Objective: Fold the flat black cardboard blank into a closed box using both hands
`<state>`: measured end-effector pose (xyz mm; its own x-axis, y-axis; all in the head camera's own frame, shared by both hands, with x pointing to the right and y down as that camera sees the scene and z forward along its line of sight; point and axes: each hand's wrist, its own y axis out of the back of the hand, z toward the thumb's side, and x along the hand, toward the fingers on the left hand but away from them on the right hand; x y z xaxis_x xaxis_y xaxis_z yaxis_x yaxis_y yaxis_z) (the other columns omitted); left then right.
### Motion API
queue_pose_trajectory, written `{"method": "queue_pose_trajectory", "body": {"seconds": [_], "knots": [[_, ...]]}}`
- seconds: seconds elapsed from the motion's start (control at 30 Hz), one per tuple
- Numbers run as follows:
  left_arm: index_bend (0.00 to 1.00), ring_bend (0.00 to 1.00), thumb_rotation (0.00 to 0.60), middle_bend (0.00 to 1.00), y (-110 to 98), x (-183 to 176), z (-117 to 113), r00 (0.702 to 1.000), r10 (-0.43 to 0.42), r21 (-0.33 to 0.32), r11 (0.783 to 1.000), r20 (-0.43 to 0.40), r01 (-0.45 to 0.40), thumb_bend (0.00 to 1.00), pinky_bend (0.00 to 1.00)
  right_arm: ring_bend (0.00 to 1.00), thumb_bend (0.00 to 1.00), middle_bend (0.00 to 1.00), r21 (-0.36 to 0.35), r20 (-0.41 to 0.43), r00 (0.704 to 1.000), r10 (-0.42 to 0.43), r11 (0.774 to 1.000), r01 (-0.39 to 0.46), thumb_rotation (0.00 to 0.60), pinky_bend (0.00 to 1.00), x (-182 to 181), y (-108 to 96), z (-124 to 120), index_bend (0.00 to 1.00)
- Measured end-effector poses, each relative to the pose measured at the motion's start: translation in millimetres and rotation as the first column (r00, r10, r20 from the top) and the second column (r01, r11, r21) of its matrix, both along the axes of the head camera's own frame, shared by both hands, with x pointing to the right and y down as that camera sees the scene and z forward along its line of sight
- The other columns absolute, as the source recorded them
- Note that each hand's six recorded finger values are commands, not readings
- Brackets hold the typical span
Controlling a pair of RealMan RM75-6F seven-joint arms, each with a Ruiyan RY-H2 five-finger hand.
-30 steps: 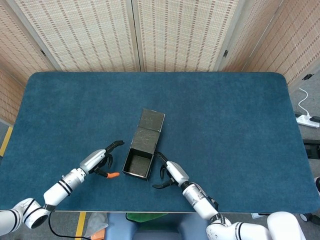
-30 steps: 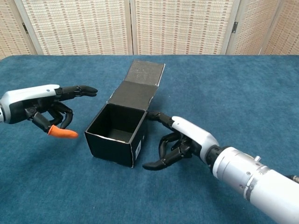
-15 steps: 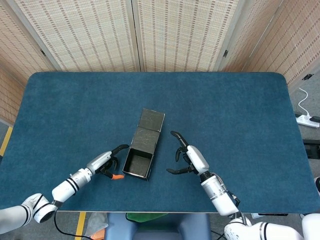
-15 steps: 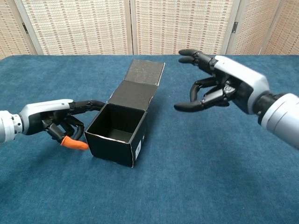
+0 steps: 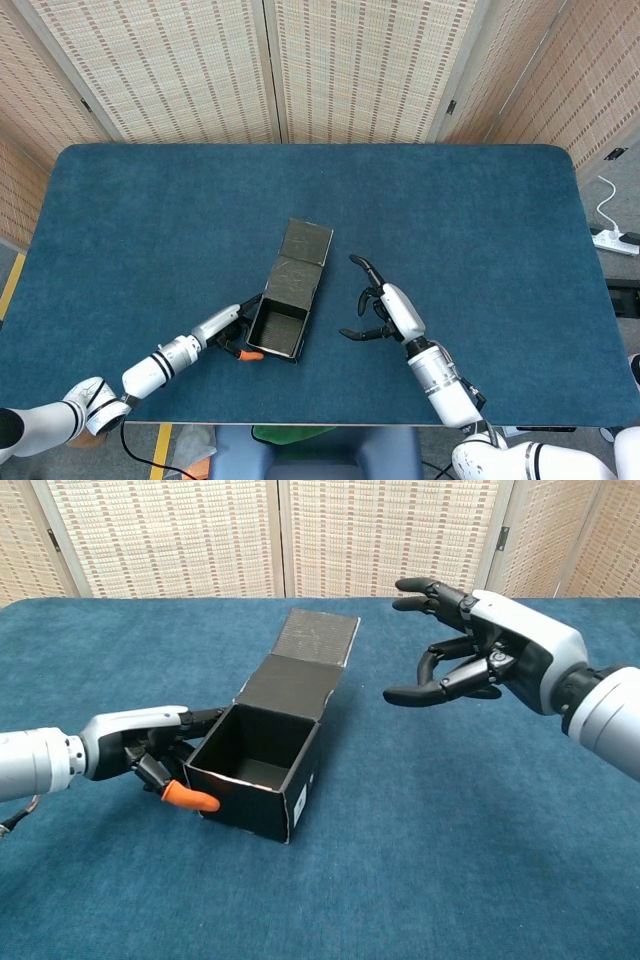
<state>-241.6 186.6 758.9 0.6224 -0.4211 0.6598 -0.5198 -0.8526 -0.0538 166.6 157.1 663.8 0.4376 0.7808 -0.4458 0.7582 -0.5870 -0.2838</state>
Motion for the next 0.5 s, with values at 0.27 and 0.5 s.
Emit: {"method": "queue_pose_trajectory", "body": {"seconds": [0.27, 0.5], "knots": [[0.10, 0.64, 0.600, 0.13, 1, 4, 7, 0.999, -0.033, -0.030, 0.999, -0.011, 0.033, 0.21, 0.89, 0.58, 0.00, 0.06, -0.016, -0.007, 1.000, 0.016, 1.000, -0.016, 0.600, 1.00, 4, 2, 6, 0.00], [0.41, 0.64, 0.600, 0.41, -1, 4, 9, 0.995, -0.096, -0.012, 0.995, -0.023, 0.095, 0.21, 0.89, 0.59, 0.00, 0.08, -0.054, -0.027, 0.998, 0.060, 0.997, -0.062, 0.600, 1.00, 15, 3, 18, 0.00]]}}
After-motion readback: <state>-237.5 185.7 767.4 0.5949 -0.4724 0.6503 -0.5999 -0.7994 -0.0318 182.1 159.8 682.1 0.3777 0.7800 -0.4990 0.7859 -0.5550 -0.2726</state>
